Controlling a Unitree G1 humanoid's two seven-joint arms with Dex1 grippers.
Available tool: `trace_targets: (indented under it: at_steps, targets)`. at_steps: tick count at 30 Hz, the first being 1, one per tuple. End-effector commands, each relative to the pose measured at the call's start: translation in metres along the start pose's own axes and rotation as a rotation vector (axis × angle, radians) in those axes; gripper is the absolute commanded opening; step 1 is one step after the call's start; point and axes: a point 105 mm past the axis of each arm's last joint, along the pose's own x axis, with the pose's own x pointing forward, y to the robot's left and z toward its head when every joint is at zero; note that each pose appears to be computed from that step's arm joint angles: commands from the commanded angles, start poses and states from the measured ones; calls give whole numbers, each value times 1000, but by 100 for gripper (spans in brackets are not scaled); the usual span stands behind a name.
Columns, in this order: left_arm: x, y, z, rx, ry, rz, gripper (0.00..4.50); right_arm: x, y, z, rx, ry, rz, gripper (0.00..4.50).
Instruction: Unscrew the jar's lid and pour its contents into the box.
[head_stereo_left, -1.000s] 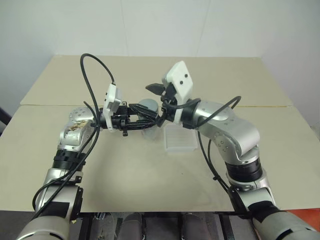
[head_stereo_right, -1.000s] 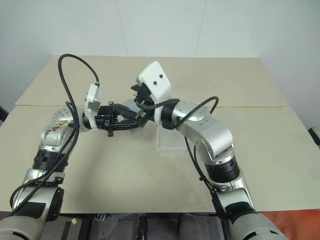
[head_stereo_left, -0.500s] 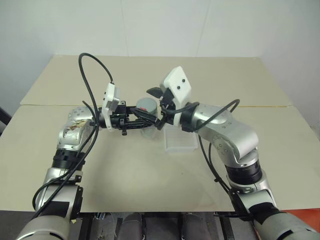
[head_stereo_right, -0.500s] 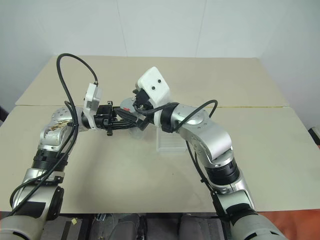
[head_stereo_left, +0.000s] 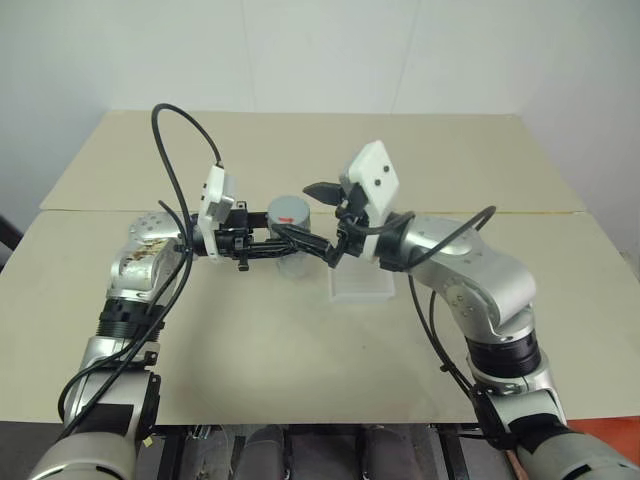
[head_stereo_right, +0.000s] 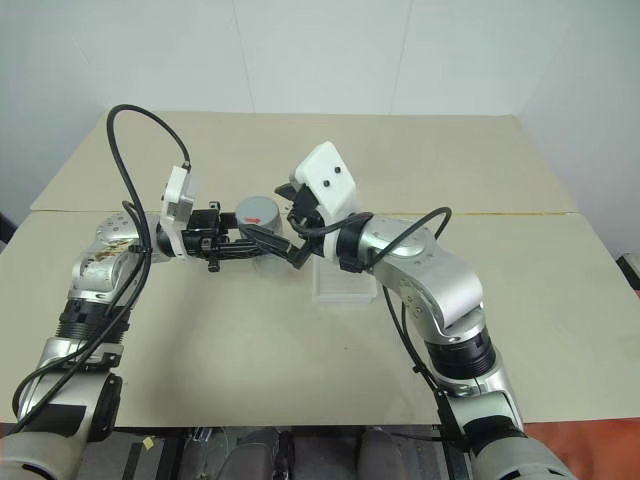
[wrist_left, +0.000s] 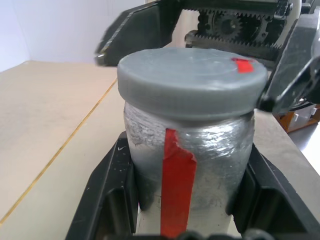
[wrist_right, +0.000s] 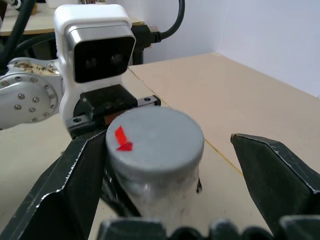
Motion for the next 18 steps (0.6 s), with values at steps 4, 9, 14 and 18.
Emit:
trace_targets:
  at_steps: [4,9,14,18]
  targets:
    - [-9,-5,13,50,-16,-17,196,-23,-28,14,-28,-44,-123,444]
    - [-11,-8,12,49,-13,-22,196,-30,-33,12,-31,-36,-141,444]
    - [-11,-9,12,48,-12,-23,196,-38,-37,9,-45,-15,-149,444]
    - [-7,-2,12,57,-18,9,196,-42,-29,20,-56,-50,-94,444]
